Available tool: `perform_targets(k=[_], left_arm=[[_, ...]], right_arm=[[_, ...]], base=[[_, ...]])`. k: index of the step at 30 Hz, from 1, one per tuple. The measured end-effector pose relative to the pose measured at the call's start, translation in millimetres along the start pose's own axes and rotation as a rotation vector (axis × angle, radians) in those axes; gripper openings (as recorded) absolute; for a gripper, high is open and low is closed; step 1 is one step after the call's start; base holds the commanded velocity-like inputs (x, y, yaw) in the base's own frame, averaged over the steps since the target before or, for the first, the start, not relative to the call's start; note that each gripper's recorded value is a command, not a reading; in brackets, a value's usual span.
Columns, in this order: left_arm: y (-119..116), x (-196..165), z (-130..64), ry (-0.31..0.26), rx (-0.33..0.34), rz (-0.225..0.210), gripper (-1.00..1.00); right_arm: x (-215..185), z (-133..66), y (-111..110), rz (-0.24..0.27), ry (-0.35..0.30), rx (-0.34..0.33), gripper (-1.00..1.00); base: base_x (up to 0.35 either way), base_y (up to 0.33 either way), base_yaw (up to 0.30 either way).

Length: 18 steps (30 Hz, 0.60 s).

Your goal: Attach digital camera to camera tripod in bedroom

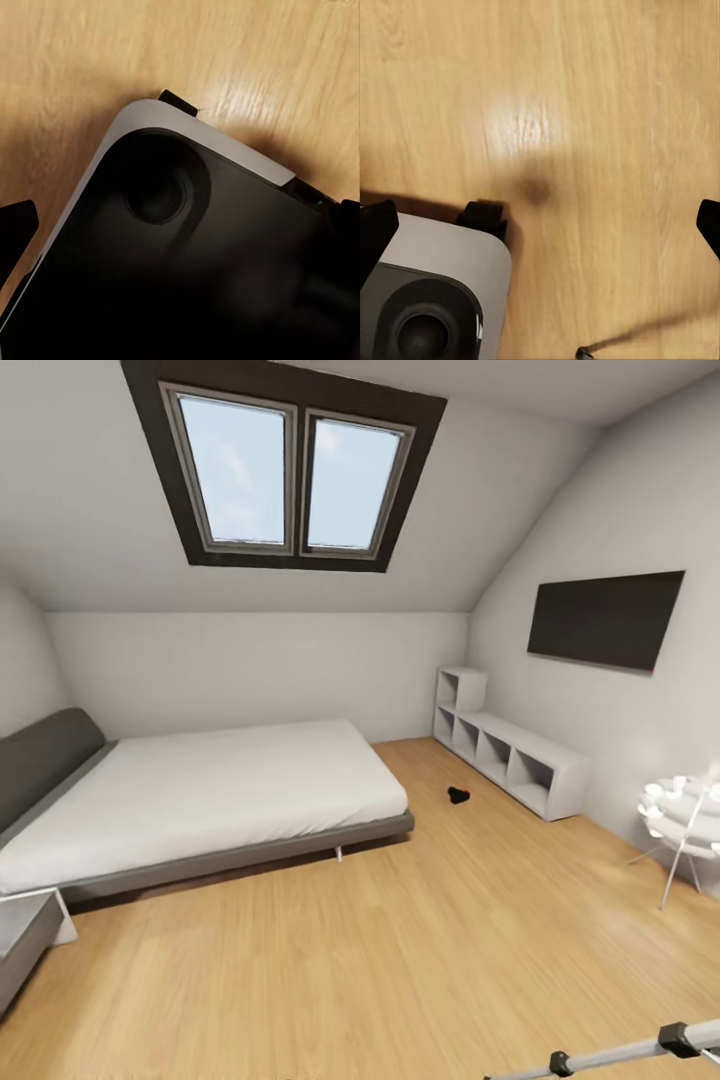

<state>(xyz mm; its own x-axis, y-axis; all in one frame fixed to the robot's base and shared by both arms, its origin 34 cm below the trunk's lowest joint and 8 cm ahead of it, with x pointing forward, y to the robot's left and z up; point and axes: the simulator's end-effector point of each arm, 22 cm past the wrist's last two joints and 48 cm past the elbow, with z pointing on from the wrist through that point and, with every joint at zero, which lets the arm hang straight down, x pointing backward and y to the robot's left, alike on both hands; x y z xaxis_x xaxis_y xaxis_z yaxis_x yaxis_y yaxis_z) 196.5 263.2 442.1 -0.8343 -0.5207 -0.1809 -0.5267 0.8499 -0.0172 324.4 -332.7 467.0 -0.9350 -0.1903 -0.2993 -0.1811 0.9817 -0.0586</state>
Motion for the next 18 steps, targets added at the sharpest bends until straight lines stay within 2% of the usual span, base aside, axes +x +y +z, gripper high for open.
perform_targets(k=[6, 8, 18], left_arm=[[0.0, 0.6, 0.0, 0.001, 0.0, 0.001, 1.0], [0.3, 1.0, -0.1, 0.002, 0.0, 0.001, 1.0], [0.3, 2.9, -0.3, 0.008, 0.0, 0.004, 1.0]], right_arm=[[-0.1, 0.1, 1.2, 0.001, 0.0, -0.001, 1.0], [0.1, 0.0, 1.9, -0.001, 0.0, -0.003, 1.0], [1.1, -0.3, 1.3, -0.02, 0.003, -0.004, 1.0]], base=[[0.005, 0.0, 0.264], [0.134, 0.0, 0.103], [0.277, 0.0, 0.025]])
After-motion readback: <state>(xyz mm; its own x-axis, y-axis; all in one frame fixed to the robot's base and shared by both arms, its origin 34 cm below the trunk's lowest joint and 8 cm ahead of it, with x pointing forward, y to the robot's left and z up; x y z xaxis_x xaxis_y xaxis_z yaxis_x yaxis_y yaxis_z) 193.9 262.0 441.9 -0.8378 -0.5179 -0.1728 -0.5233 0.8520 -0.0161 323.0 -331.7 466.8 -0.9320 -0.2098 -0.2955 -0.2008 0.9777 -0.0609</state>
